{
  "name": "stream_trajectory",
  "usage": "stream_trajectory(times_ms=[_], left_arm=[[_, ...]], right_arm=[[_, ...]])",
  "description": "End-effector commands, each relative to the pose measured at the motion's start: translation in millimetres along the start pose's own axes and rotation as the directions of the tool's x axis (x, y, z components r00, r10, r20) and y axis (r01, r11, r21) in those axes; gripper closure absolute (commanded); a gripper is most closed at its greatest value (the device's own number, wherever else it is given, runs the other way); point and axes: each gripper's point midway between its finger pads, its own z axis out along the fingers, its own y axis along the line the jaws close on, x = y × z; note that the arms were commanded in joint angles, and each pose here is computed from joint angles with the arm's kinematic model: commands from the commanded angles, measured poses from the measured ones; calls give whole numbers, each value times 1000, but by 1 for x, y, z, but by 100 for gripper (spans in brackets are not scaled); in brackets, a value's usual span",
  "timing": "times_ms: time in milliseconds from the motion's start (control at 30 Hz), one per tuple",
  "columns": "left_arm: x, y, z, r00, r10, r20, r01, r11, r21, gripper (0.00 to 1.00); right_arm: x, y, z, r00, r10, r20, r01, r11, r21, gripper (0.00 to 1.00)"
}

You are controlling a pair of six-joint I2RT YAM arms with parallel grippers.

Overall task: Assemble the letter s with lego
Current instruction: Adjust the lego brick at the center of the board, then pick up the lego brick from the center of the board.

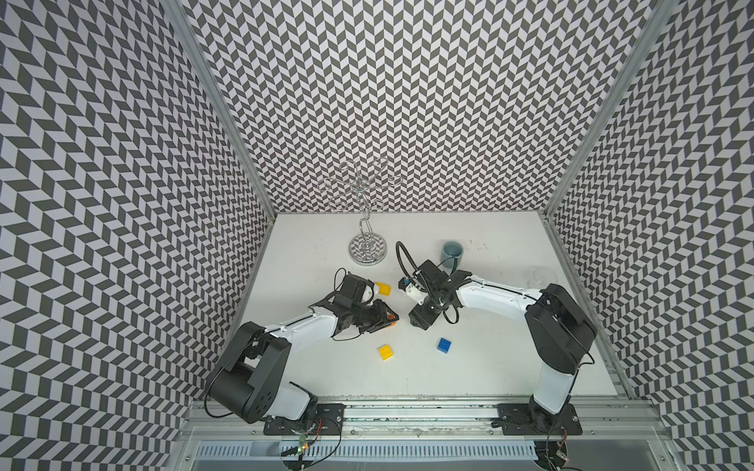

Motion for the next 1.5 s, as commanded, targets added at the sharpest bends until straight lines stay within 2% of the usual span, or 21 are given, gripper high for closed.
stream_trajectory(times_ms=[0, 400, 700, 867, 1267, 1367, 1467], left_arm=[[4, -4, -15, 1000, 24, -2, -24, 1000, -1, 61], [-12, 5, -58, 996, 6, 86, -7, 1000, 9, 61], [-8, 15, -63, 996, -5, 93, 5, 1000, 7, 61], [-7, 21, -64, 996, -11, 92, 11, 1000, 4, 61], [-10, 30, -68, 996, -15, 92, 15, 1000, 0, 60], [-9, 32, -68, 996, -18, 90, 18, 1000, -1, 60], [-9, 33, -68, 996, -19, 92, 19, 1000, -2, 60]], right_arm=[[-1, 1, 11, 1000, -27, -5, 27, 1000, 1, 32], [-3, 0, 18, 998, -58, -25, 59, 996, 61, 39], [-11, -3, 20, 998, -60, -29, 62, 994, 89, 46], [-7, -3, 23, 997, -58, -53, 62, 994, 87, 56], [-9, 0, 11, 998, -46, -45, 49, 995, 82, 53], [-9, 0, 11, 997, -47, -53, 51, 995, 82, 55], [-7, 0, 13, 997, -50, -64, 55, 995, 80, 62]])
